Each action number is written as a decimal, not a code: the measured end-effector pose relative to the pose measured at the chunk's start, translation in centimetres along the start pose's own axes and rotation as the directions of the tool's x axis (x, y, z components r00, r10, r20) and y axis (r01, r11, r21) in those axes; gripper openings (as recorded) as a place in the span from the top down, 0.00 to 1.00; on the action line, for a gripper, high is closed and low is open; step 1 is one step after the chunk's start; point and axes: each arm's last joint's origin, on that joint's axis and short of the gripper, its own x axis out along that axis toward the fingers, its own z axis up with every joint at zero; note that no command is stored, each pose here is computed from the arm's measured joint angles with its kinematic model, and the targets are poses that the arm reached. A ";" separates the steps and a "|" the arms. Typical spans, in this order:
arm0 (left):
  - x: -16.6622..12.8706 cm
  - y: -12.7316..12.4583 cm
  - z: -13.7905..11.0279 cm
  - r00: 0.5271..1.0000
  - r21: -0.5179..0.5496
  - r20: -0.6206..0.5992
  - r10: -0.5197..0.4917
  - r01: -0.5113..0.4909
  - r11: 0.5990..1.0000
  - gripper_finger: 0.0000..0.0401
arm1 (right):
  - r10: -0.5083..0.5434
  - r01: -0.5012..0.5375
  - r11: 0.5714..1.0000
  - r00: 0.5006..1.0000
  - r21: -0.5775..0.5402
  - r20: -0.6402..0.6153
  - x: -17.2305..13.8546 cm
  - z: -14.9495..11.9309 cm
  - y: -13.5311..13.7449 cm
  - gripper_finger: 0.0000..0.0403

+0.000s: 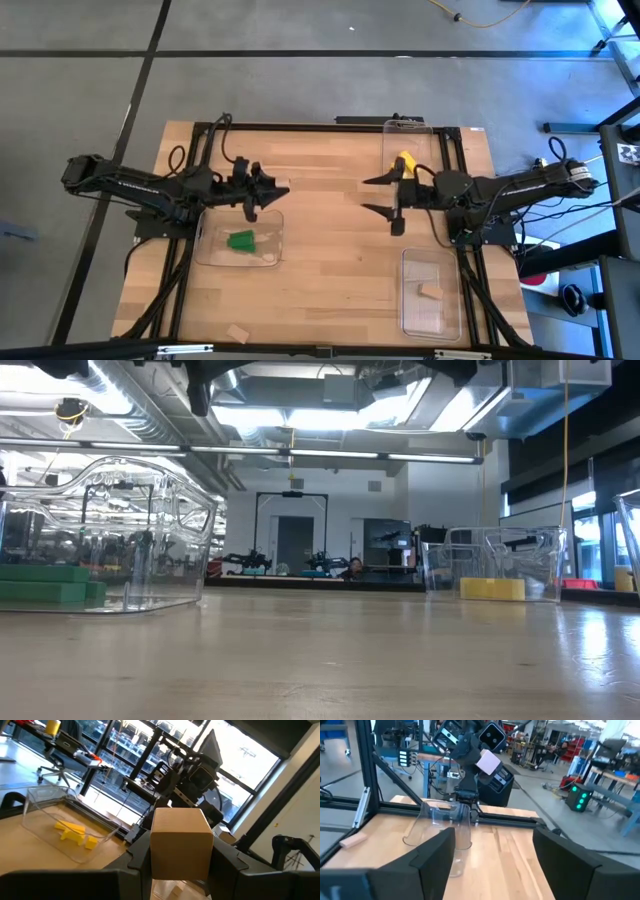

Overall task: Sort & place blocks by color
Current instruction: Put the top brown block into the bottom right transparent bin, then put the brown block into the bottom right transparent bin

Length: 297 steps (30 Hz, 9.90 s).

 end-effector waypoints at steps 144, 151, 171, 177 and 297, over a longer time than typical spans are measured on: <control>0.4 0.2 3.3 0.972 0.400 -0.215 0.089 0.005 0.917 0.35 | -0.039 0.039 0.926 0.999 0.377 -0.008 -3.5 0.2 -1.1 0.64; 0.4 0.2 3.4 0.973 0.402 -0.210 0.098 -0.006 0.916 0.35 | -0.040 0.047 0.926 0.999 0.375 -0.026 -3.3 0.0 -1.0 0.64; 0.4 0.2 3.4 0.973 0.401 -0.204 0.109 -0.018 0.916 0.35 | 0.272 0.040 0.896 0.738 0.442 -0.618 0.7 -0.8 1.9 0.66; 0.4 0.2 3.4 0.973 0.401 -0.205 0.108 -0.017 0.916 0.35 | 0.460 0.081 0.850 0.366 0.520 -0.809 -2.1 -2.8 6.4 0.65; -1.4 -15.6 -7.3 0.368 0.284 -0.922 0.120 0.434 0.855 0.36 | -0.012 0.003 0.924 1.000 0.383 0.021 3.0 -1.3 -0.2 0.33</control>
